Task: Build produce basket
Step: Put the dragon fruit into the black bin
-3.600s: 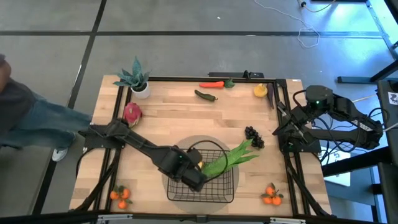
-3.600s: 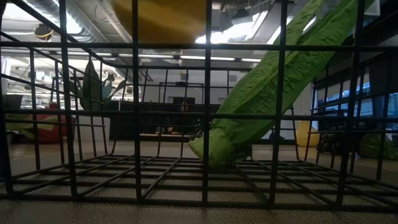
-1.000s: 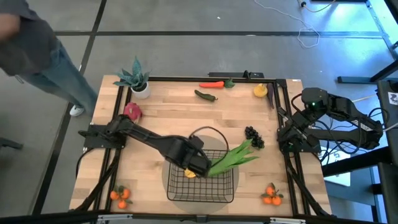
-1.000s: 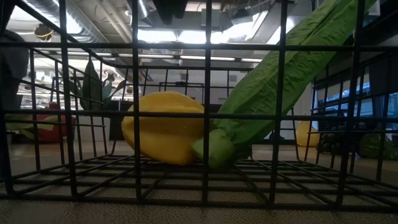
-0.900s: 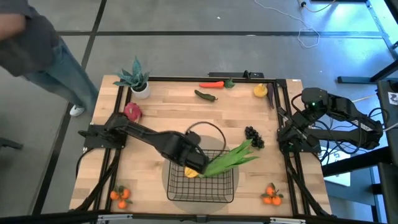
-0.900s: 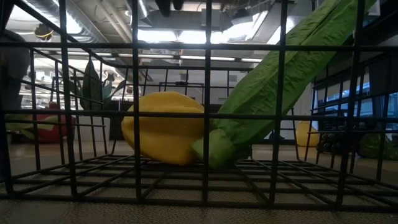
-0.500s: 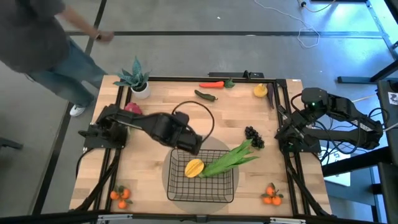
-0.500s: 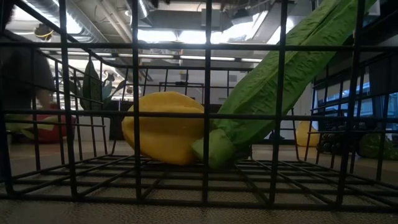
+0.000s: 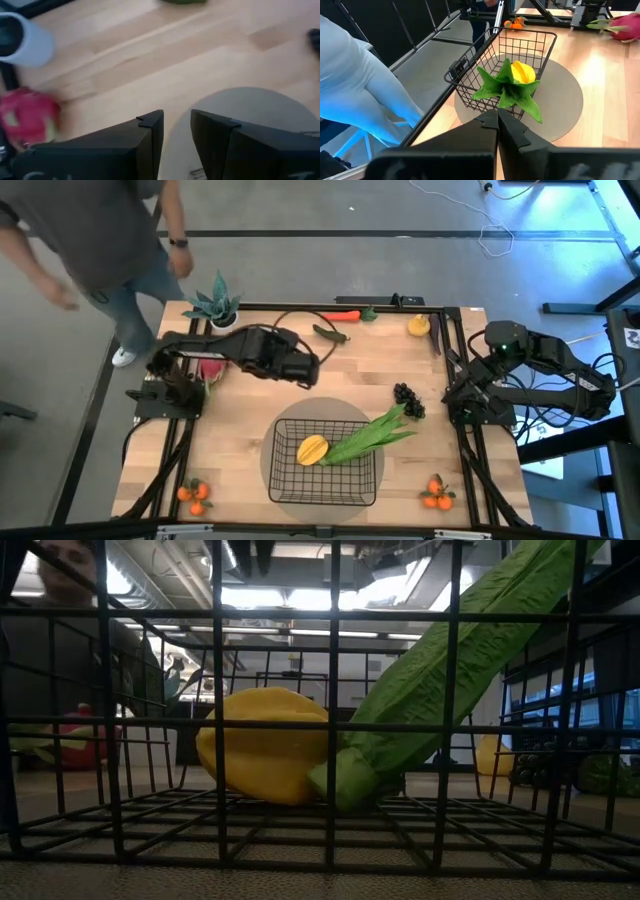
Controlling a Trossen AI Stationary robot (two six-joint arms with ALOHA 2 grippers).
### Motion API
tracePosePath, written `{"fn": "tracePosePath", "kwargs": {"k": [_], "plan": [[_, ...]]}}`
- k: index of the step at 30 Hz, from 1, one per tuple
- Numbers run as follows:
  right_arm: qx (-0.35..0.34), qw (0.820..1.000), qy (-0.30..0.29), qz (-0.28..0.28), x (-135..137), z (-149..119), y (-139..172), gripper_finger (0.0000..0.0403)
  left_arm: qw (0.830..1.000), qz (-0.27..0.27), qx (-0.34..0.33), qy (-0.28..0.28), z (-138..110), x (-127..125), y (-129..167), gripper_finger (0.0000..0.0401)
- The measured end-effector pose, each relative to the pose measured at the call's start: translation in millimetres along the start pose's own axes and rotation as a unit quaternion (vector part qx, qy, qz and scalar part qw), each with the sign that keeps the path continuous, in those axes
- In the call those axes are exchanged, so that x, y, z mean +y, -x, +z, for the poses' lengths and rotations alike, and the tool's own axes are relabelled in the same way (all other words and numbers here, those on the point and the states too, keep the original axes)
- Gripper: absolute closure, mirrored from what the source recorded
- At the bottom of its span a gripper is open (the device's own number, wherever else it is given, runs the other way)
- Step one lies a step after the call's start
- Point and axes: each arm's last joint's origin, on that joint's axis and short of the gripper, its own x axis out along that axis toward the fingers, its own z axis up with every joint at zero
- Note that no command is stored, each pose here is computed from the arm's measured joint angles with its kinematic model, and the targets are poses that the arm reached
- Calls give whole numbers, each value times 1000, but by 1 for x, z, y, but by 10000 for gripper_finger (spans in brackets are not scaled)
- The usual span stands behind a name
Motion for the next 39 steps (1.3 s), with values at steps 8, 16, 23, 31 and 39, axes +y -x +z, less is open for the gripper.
{"fn": "tracePosePath", "kwargs": {"k": [8, 16, 23, 31, 39], "plan": [[-3, 1000, -1, -1, 0, 1, 0, 402, 997, 36, 20, 61, -24, 58, 0, 316], [-11, 1000, 9, -25, -2, 4, 0, 402, 988, 96, 37, 115, -51, 103, -24, 316], [-5, 997, -35, -64, -5, 3, 0, 402, 970, 186, 27, 153, -63, 125, -63, 316], [-11, 994, -46, -99, -7, 6, 1, 402, 937, 298, 18, 184, -74, 155, -108, 316], [-11, 991, -57, -120, -8, 6, 1, 402, 915, 355, -26, 192, -82, 176, -128, 316]]}}
